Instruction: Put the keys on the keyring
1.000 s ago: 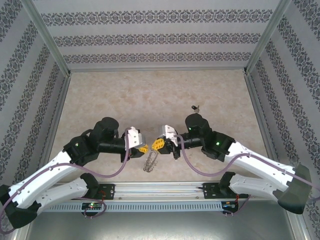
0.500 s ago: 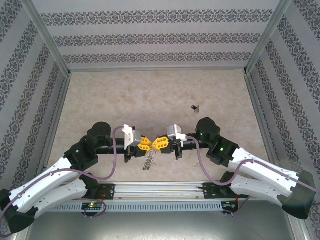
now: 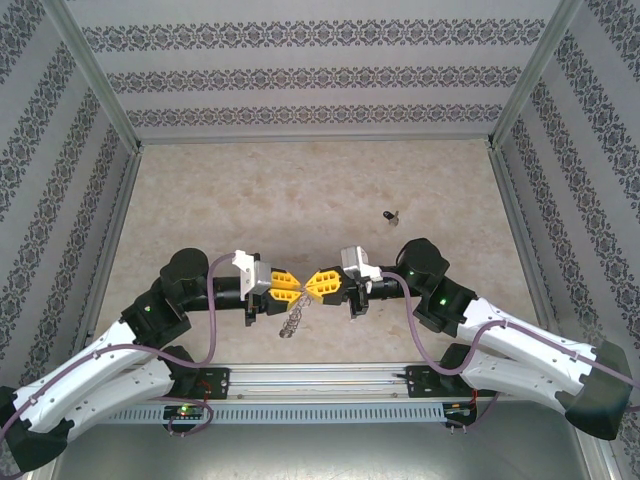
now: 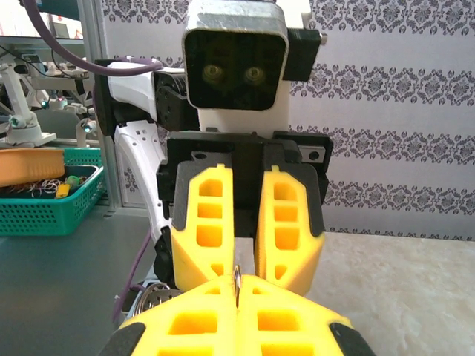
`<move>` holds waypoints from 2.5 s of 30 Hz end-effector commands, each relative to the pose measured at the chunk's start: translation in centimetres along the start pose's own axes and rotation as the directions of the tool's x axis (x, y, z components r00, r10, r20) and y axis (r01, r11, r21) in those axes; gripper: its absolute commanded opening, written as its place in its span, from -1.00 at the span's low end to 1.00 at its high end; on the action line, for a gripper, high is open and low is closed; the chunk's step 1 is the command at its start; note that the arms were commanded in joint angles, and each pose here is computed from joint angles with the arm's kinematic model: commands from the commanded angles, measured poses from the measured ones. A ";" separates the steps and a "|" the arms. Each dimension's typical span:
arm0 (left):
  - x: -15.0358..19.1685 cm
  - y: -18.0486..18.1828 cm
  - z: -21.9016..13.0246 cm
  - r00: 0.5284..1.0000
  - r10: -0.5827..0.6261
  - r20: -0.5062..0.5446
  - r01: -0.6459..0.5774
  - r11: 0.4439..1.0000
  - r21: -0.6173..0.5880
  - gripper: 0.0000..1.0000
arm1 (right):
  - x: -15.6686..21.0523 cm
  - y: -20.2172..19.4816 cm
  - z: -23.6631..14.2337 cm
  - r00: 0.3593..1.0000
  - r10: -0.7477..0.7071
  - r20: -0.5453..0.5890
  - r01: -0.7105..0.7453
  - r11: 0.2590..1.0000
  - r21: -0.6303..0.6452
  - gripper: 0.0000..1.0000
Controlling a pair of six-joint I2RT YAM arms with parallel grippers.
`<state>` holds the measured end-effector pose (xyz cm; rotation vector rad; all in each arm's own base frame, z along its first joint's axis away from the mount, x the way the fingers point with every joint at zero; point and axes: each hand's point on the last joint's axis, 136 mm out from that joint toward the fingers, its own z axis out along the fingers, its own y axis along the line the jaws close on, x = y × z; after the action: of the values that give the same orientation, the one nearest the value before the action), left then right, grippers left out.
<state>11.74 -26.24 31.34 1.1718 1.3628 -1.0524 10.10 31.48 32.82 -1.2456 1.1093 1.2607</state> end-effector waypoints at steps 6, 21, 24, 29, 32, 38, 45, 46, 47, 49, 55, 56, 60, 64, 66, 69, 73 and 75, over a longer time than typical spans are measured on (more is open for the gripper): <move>-2.3 -0.7 0.0 0.996 0.064 0.065 -0.066 0.997 0.033 -0.60 | -1.0 -0.1 -0.2 0.999 -0.018 0.040 0.018 1.000 -0.001 -1.00; -2.6 0.0 0.2 0.995 0.094 0.042 -0.094 0.996 0.005 -1.00 | 0.2 -0.1 -0.4 1.000 -0.007 -0.014 0.007 1.000 0.011 -1.00; -2.1 0.0 0.0 0.994 0.109 -0.020 -0.109 0.994 -0.001 -1.00 | 0.8 -0.4 -0.8 0.999 -0.003 -0.039 0.005 0.999 0.044 -0.75; -1.0 -0.3 -0.5 0.978 0.126 -0.165 -0.122 0.992 0.033 -1.00 | 2.2 -0.9 -1.3 0.995 0.006 -0.103 0.004 0.995 0.096 -0.58; -0.4 -0.6 -0.8 0.960 0.127 -0.251 -0.113 0.991 0.068 -1.00 | 2.8 -1.1 -1.6 0.991 0.007 -0.134 0.008 0.993 0.117 -0.57; 0.6 -0.6 -1.2 0.921 0.128 -0.369 -0.097 0.990 0.101 -1.00 | 2.8 -1.1 -1.6 0.991 0.003 -0.137 0.014 0.992 0.122 -0.58; 1.4 -0.2 -1.3 0.893 0.137 -0.429 -0.104 0.990 0.099 -1.00 | 2.2 -0.7 -1.9 0.992 -0.011 -0.129 0.025 0.994 0.107 -0.59; 1.5 -0.2 -1.3 0.891 0.136 -0.433 -0.102 0.990 0.101 -1.00 | 2.2 -0.6 -1.8 0.992 -0.010 -0.130 0.023 0.994 0.103 -0.58; 1.6 -0.2 -1.3 0.890 0.136 -0.435 -0.101 0.990 0.103 -1.00 | 2.2 -0.6 -1.8 0.991 -0.009 -0.131 0.022 0.994 0.104 -0.59; 1.7 -0.1 -1.2 0.889 0.136 -0.437 -0.101 0.990 0.104 -1.00 | 2.4 -0.6 -1.7 0.991 -0.006 -0.134 0.019 0.995 0.100 -0.59; 2.0 -0.1 -1.1 0.887 0.134 -0.443 -0.097 0.990 0.105 -1.00 | 2.3 -1.1 -1.2 0.991 -0.008 -0.133 0.021 0.995 0.099 -0.59; 2.0 -0.1 -1.1 0.887 0.135 -0.443 -0.098 0.990 0.105 -1.00 | 2.2 -1.1 -1.1 0.991 -0.011 -0.131 0.023 0.995 0.092 -0.59; 2.1 0.0 -1.0 0.884 0.134 -0.447 -0.097 0.990 0.105 -1.00 | 1.6 -0.7 -0.4 0.993 -0.019 -0.114 0.025 0.998 0.049 -0.58; 2.1 0.0 -1.0 0.885 0.135 -0.446 -0.098 0.990 0.106 -1.00 | 1.3 -0.2 0.1 0.995 -0.014 -0.102 0.015 1.000 0.007 -0.55; 2.1 0.0 -0.9 0.885 0.135 -0.446 -0.097 0.989 0.107 -1.00 | 1.3 -0.3 0.2 0.995 -0.009 -0.097 0.009 1.000 0.005 -0.55; 2.1 -0.1 -0.9 0.886 0.138 -0.442 -0.099 0.989 0.110 -1.00 | 1.5 -0.4 0.3 0.995 -0.004 -0.102 0.005 1.000 0.005 -0.55; 2.2 0.0 -0.9 0.885 0.139 -0.445 -0.100 0.989 0.109 -1.00 | 1.3 -0.4 0.3 0.995 -0.008 -0.097 0.009 1.000 0.011 -0.55; 2.2 0.0 -0.9 0.885 0.138 -0.445 -0.099 0.989 0.110 -1.00 | 1.2 -0.6 0.2 0.996 -0.013 -0.093 0.016 1.000 0.025 -0.56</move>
<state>12.15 -25.06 28.61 1.5859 1.6318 -0.7790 11.45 31.66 29.29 -1.3093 1.2638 1.1651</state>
